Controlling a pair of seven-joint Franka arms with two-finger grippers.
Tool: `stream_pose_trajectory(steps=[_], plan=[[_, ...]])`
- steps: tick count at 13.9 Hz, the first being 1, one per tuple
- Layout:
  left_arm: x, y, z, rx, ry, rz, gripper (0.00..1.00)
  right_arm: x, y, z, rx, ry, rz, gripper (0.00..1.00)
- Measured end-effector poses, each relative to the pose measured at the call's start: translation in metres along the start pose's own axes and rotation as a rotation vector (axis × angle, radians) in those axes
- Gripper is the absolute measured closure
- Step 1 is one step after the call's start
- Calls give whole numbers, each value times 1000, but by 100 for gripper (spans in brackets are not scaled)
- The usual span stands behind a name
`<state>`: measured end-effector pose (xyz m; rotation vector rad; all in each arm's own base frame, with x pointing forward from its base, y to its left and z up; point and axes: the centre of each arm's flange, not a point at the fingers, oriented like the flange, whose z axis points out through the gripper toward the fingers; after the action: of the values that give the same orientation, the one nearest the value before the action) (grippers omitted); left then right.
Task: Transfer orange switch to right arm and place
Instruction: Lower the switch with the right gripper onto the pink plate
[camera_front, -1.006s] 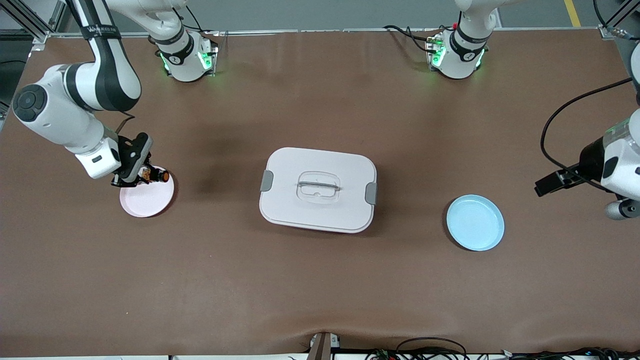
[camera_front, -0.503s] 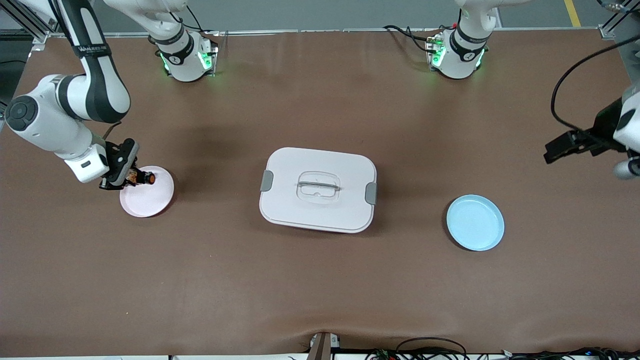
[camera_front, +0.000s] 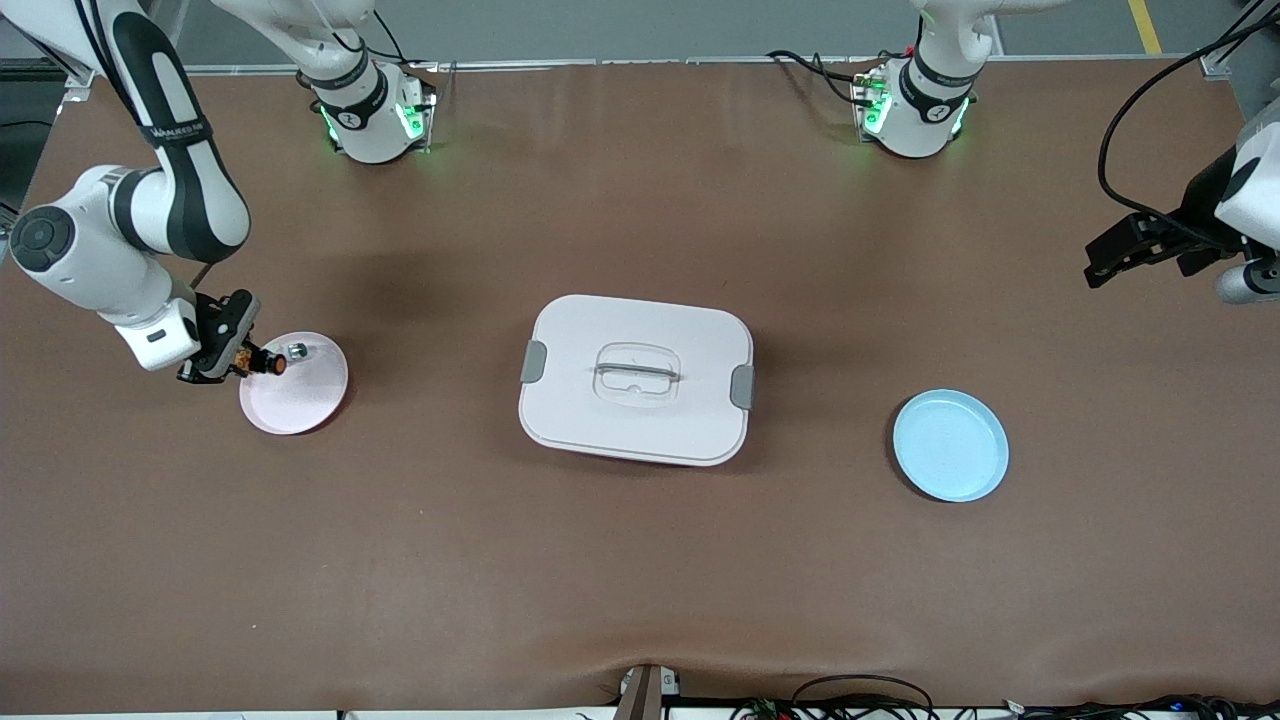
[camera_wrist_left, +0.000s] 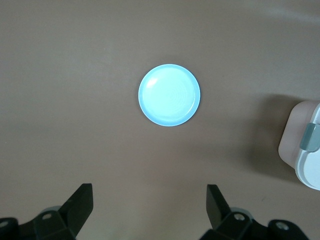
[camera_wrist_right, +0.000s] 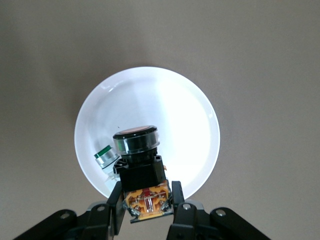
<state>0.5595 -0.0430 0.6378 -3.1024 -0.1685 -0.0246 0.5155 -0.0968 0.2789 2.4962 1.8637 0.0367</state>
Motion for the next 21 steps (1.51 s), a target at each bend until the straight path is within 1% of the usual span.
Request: stream_pose_trajectory(steps=[4,10,21], plan=[[-8,-1,-1,3,0,0,0,5,2,15,-12,3,-9,59],[-7,-2,0,1,11,-2,0,17,3,48,-38,11,-32,59],[-7,-3,2,2,9,-4,0,21,0,82,-43,14,-40,59]])
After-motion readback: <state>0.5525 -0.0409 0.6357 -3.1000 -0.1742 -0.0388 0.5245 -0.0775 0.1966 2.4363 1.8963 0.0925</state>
